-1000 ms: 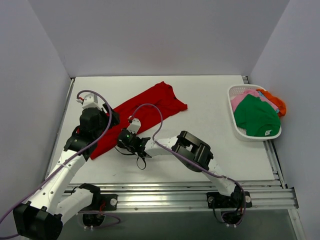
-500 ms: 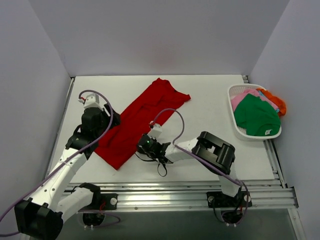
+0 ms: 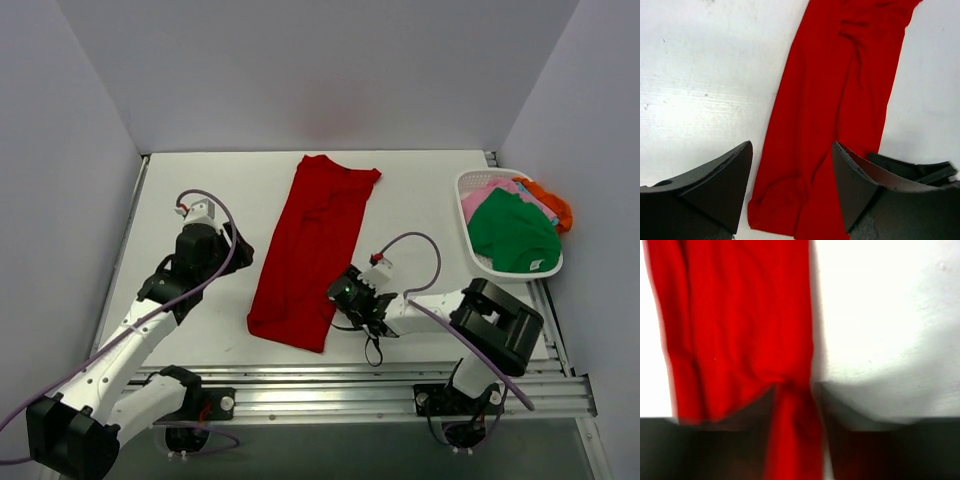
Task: Fold and stack the t-shirts
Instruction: Fold the tshirt
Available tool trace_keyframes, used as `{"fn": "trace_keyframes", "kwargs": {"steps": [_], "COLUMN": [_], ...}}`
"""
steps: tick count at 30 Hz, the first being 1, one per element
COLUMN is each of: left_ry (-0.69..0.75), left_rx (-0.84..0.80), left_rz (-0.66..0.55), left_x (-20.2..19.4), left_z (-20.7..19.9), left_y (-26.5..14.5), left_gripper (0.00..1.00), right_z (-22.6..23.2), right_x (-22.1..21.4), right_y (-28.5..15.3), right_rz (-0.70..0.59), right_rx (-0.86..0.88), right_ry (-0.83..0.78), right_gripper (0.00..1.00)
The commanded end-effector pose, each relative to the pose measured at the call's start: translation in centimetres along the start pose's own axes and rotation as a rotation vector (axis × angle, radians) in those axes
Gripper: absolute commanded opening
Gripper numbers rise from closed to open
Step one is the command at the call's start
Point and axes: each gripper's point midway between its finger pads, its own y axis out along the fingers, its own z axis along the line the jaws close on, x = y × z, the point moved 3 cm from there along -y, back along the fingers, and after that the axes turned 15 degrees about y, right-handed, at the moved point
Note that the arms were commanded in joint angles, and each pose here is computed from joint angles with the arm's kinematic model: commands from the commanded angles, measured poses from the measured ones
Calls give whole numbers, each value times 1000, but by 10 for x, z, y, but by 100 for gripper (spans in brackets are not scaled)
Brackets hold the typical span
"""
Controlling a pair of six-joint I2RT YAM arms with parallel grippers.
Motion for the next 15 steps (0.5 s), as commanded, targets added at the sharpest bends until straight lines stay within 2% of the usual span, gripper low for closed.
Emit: {"fn": "trace_keyframes", "kwargs": {"steps": [1, 2, 3, 4, 6, 9, 15], "left_ry": [18, 20, 27, 24, 34, 58, 86], "left_rx": [-21, -24, -40, -41, -53, -51, -7], "left_rz": [70, 77, 84, 93, 106, 144, 154], "left_x": [-27, -31, -36, -44, -53, -72, -83], "left_z": [-3, -4, -8, -8, -11, -15, -12], "left_y": [-6, -8, -12, -15, -18, -17, -11], "left_gripper": [73, 73, 73, 73, 73, 73, 72], "right_z": [-79, -80, -83, -76, -73, -46, 37], "right_x": [28, 31, 36, 39, 47, 49, 22], "right_y": [-15, -18, -21, -27, -38, -60, -77], "right_rz": [-107, -116, -131, -137, -178, -213, -129], "right_rx": [-236, -230, -243, -222, -219, -126, 59], "right_ry": [-84, -85, -98, -91, -120, -138, -219], "right_gripper": [50, 79, 87, 91, 94, 94, 89]}}
